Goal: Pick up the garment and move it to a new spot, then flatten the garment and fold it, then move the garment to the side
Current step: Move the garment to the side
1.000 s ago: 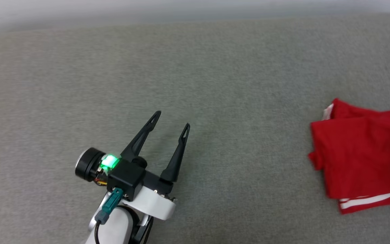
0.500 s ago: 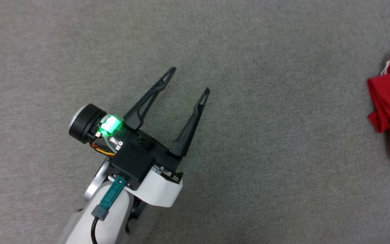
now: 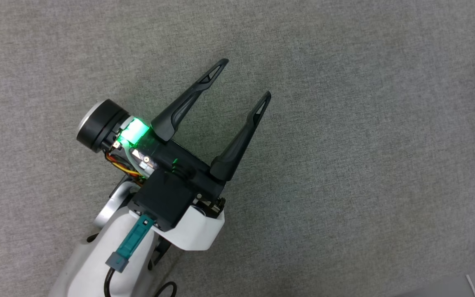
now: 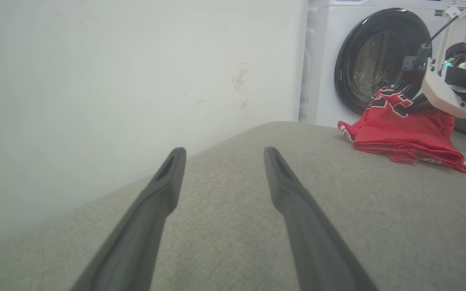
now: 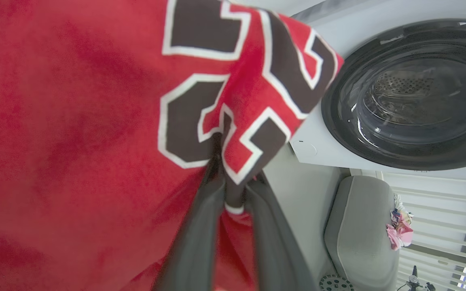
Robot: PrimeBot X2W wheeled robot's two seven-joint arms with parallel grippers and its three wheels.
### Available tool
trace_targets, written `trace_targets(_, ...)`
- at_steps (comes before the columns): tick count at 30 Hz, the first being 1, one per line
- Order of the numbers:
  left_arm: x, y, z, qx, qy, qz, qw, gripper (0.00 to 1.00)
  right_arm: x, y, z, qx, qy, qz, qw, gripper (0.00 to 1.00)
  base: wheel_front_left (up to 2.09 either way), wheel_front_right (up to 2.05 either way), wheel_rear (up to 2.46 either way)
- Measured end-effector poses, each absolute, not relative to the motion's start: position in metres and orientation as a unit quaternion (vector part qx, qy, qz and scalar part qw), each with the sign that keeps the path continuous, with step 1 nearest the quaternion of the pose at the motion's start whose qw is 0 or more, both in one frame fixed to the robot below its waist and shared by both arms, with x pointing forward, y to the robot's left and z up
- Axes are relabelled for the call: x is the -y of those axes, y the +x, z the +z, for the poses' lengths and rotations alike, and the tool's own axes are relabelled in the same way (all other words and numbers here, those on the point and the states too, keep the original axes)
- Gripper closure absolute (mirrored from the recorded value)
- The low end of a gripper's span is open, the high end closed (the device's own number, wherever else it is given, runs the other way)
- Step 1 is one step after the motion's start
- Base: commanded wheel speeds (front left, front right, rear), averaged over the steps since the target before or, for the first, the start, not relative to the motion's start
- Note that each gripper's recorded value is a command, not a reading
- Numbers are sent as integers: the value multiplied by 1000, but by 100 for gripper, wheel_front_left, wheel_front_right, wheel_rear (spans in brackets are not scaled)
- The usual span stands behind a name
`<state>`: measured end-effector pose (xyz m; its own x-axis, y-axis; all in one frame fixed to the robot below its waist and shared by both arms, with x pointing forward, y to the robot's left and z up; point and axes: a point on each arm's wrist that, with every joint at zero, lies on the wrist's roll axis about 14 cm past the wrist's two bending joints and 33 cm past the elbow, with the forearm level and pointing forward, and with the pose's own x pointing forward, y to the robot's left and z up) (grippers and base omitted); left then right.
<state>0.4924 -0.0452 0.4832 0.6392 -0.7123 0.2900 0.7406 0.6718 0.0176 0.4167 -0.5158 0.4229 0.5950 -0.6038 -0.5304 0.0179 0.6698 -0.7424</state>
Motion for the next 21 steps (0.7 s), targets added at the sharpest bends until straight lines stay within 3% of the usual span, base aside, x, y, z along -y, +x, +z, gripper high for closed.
trace_targets(1,45,493,484,139,-51,-402,904,0,516,419,424,-402,-358,-191,821,7,0,0,0)
trace_targets(2,45,493,486,141,-52,-401,904,0,516,421,425,-397,-354,-195,824,0,0,0,0)
trace_targets(10,29,491,514,151,-51,-364,918,0,503,437,448,-335,-337,-194,858,0,0,0,0)
trace_targets(21,-29,469,543,138,-30,-257,956,0,405,485,535,-119,-250,-113,954,0,0,0,0)
